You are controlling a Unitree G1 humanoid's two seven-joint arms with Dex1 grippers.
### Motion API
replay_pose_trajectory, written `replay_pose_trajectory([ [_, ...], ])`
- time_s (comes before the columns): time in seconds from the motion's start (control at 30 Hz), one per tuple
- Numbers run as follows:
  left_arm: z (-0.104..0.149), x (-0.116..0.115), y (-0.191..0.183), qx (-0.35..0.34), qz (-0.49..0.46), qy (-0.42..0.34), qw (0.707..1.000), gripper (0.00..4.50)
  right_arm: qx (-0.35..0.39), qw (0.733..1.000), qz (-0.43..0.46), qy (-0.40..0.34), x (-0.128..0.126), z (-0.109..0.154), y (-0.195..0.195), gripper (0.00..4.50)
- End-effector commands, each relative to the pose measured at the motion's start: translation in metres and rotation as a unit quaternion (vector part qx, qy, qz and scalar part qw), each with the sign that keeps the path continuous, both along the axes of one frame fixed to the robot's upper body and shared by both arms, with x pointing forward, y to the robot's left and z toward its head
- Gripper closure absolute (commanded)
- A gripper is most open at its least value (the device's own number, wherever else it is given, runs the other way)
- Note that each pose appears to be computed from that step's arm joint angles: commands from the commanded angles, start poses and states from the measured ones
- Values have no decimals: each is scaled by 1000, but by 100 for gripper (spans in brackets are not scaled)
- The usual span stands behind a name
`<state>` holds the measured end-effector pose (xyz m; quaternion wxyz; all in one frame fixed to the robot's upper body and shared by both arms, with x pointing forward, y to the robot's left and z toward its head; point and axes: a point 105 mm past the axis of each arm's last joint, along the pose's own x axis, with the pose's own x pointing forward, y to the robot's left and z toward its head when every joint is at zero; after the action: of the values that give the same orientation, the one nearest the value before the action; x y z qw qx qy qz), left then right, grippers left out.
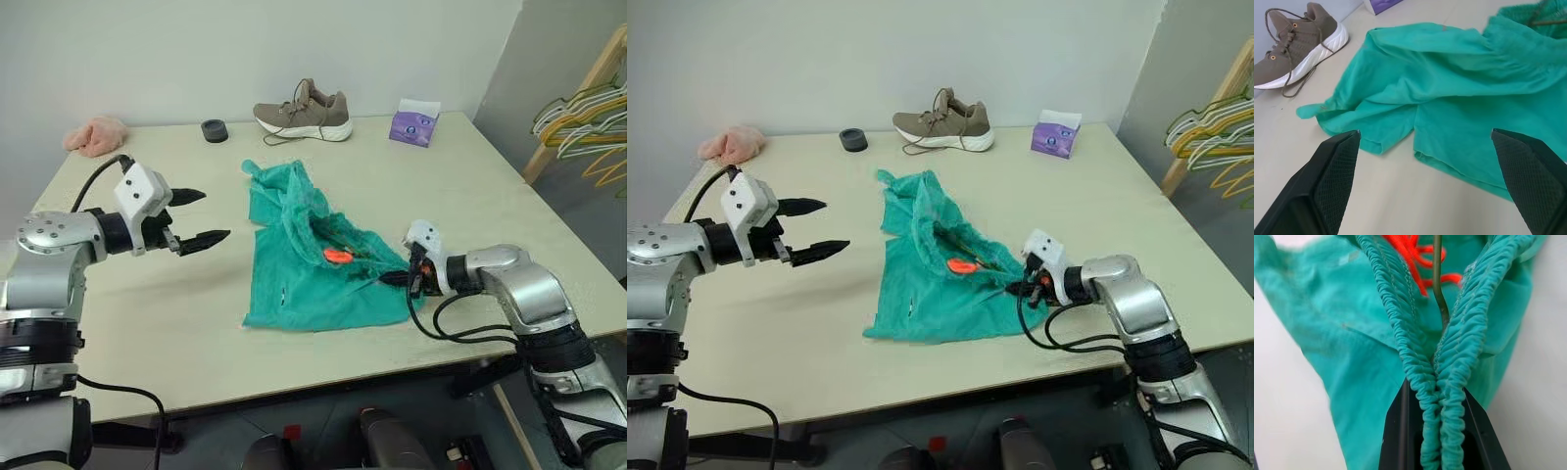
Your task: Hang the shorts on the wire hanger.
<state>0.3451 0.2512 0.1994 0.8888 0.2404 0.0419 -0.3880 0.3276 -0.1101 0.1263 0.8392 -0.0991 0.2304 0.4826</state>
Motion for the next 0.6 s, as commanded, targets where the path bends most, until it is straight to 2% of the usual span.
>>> replay_pose_trajectory([
  [0.03, 14, 1, -6, -9, -8, -28, 1000, 0, 41, 998, -48, -14, 3, 22, -10, 448],
  [0.17, 15, 4, -10, -21, -10, -29, 999, 0, 60, 995, -78, -14, -2, 27, -19, 448],
  [0.23, 14, 5, -11, -24, -10, -29, 999, 0, 44, 996, -79, -24, -7, 27, -23, 448],
  [0.47, 6, 6, -24, -29, -30, -17, 999, 0, -40, 998, -48, -31, -20, -2, -22, 448],
  [0.6, 1, 5, -31, -29, -40, -12, 999, 0, -46, 998, -29, -28, -20, -10, -11, 448],
])
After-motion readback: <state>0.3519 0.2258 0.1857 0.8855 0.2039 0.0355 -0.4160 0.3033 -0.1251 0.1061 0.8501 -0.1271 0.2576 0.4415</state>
